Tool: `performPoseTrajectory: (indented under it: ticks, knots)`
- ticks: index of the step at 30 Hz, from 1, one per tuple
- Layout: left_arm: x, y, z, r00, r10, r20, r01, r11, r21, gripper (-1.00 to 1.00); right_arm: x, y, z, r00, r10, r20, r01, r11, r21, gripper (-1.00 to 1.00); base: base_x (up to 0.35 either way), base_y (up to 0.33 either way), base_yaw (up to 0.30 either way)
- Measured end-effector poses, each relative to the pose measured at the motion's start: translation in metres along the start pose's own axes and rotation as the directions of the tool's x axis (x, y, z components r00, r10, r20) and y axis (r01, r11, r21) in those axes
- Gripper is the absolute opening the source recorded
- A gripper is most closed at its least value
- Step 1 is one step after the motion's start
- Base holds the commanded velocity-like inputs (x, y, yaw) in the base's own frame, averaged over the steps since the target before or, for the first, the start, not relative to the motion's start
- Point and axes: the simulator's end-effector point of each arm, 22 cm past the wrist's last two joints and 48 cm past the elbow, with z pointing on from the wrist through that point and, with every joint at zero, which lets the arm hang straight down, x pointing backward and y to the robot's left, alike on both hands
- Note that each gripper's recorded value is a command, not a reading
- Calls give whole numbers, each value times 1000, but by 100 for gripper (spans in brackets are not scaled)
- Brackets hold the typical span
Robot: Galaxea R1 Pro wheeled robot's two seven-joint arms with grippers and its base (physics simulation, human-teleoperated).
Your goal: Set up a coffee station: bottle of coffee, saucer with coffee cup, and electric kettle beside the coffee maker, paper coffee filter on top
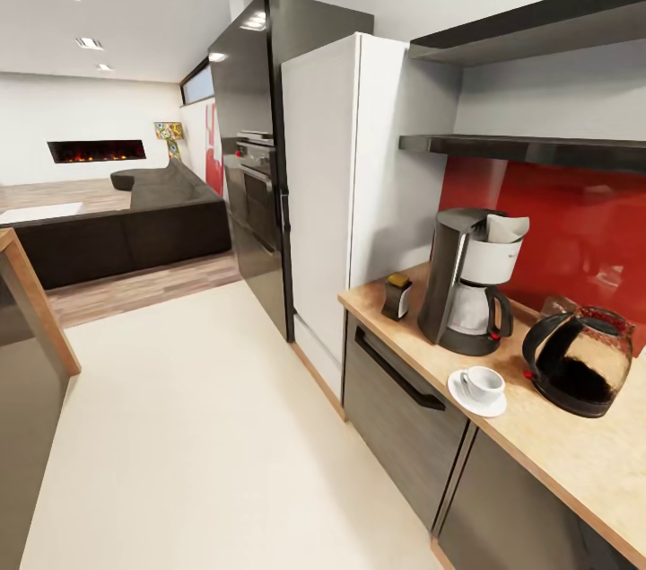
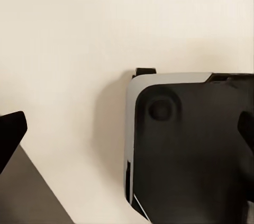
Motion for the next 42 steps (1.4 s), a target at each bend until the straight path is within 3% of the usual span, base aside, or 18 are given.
performPoseTrajectory:
  ticks: [4, 8, 42]
  knots:
    - [1, -6, 0, 1000, 0, -1, 0, 1000, 8, 100, 2, 0, 0, 990, 140, -1, -140, 990, -3, 100, 0, 0, 0]
    - [1, -8, 0, 1000, 2, -2, -2, 1000, 11, 100, 2, 0, 0, 984, 177, -3, -177, 984, -4, 100, 0, 0, 0]
    - [4, -12, 0, 1000, 6, -8, -6, 1000, 19, 100, 2, -4, 0, 983, 185, 1, -185, 983, 7, 100, 0, 0, 0]
